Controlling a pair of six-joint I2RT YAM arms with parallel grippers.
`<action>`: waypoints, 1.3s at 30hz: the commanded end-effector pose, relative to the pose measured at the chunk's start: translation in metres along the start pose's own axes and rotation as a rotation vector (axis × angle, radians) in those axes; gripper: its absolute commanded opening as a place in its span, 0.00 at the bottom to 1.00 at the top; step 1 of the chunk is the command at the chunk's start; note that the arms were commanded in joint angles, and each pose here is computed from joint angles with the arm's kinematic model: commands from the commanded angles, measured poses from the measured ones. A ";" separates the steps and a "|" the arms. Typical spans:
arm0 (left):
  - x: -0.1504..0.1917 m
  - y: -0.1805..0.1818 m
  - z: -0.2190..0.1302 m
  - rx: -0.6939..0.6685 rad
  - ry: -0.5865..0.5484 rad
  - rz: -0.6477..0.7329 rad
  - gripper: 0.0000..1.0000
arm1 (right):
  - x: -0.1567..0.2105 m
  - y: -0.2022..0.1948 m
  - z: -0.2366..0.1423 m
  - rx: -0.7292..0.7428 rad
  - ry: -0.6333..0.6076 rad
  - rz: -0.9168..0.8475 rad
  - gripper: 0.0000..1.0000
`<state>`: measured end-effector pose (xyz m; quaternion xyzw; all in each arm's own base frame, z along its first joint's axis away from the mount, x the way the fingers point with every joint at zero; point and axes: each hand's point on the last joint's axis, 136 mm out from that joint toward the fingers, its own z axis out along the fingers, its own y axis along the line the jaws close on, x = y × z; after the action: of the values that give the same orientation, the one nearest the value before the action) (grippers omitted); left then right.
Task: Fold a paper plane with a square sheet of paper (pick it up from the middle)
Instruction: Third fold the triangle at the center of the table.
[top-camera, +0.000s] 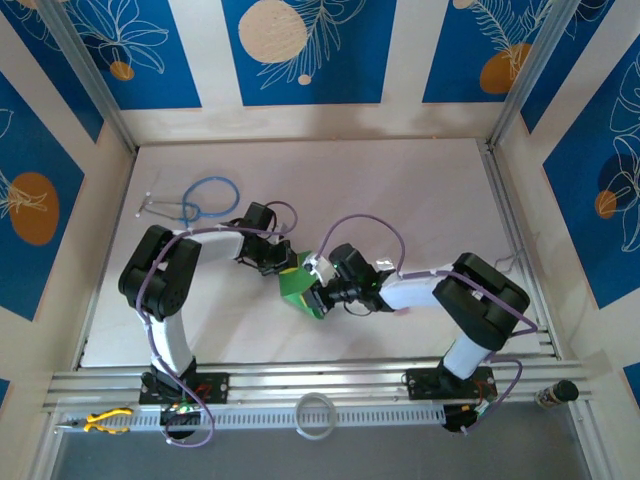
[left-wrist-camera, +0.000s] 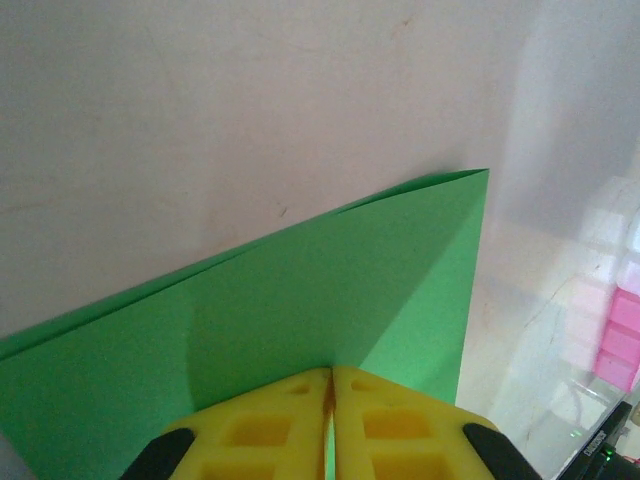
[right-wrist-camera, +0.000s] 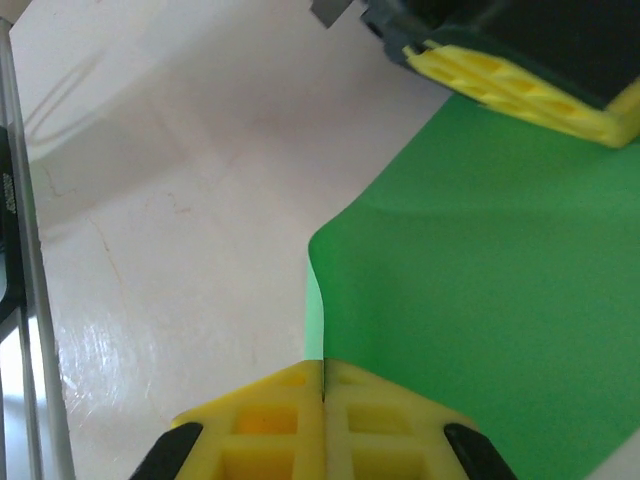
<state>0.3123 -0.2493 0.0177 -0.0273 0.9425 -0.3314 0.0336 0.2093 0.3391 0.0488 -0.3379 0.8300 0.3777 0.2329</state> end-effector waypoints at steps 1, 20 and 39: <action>0.012 0.025 0.010 -0.074 0.049 -0.031 0.12 | -0.006 -0.005 0.003 0.012 0.009 0.020 0.04; 0.004 0.018 0.003 -0.076 0.021 -0.018 0.12 | -0.001 -0.029 0.004 0.130 0.010 0.069 0.05; 0.005 0.018 0.003 -0.077 0.021 -0.024 0.12 | 0.003 -0.037 0.002 0.183 0.028 0.080 0.04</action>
<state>0.3128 -0.2492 0.0178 -0.0276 0.9435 -0.3286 0.0316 0.2322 0.3239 0.0259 -0.2957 0.8725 0.3102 0.2347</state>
